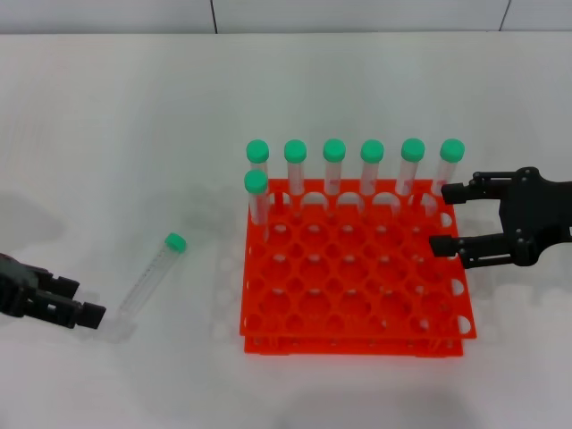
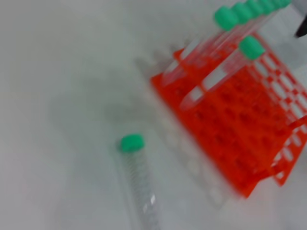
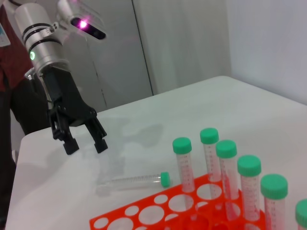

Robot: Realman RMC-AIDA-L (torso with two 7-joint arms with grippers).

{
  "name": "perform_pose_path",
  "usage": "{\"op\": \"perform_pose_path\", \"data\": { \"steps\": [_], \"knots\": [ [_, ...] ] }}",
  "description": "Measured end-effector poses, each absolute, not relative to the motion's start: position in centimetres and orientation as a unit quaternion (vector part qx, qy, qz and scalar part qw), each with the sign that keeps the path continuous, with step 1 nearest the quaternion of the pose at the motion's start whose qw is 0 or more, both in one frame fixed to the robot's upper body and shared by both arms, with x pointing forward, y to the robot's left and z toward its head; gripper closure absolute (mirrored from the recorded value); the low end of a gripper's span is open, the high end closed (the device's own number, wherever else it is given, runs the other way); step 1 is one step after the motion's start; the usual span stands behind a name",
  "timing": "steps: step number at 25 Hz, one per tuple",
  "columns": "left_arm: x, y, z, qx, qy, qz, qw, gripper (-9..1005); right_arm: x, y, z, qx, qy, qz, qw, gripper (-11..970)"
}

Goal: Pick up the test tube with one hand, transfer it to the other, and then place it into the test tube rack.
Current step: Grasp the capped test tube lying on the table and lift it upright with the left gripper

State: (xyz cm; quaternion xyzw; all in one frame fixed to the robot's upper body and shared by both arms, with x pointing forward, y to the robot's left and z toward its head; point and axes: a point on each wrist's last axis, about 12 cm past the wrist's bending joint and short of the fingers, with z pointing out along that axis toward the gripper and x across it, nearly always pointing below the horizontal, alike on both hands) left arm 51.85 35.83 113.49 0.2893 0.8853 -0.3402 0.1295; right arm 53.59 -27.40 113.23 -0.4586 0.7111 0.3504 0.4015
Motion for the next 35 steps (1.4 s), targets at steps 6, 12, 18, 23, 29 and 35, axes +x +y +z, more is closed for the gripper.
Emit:
{"op": "perform_pose_path", "data": {
  "steps": [6, 12, 18, 23, 29, 35],
  "knots": [
    [53.3, 35.4, 113.7, 0.269, 0.91, -0.3, 0.097, 116, 53.7, -27.3, 113.3, -0.454, 0.709, 0.355, 0.407, 181],
    [54.3, 34.6, 113.4, 0.26, 0.92, -0.279, 0.088, 116, 53.6, -27.3, 113.1, -0.45, 0.71, 0.357, 0.407, 181],
    [55.0, 33.1, 112.6, 0.27, 0.918, -0.281, 0.076, 117, 53.5, -27.3, 112.9, -0.446, 0.711, 0.361, 0.406, 182],
    [55.2, 32.1, 111.9, 0.283, 0.916, -0.275, 0.068, 117, 53.5, -27.3, 113.0, -0.446, 0.71, 0.362, 0.407, 183],
    [55.4, 31.3, 111.4, 0.293, 0.913, -0.275, 0.061, 116, 53.6, -27.2, 113.0, -0.447, 0.709, 0.363, 0.408, 184],
    [55.6, 30.8, 111.4, 0.303, 0.912, -0.271, 0.058, 120, 53.6, -27.2, 113.1, -0.447, 0.708, 0.363, 0.408, 185]
  ]
}}
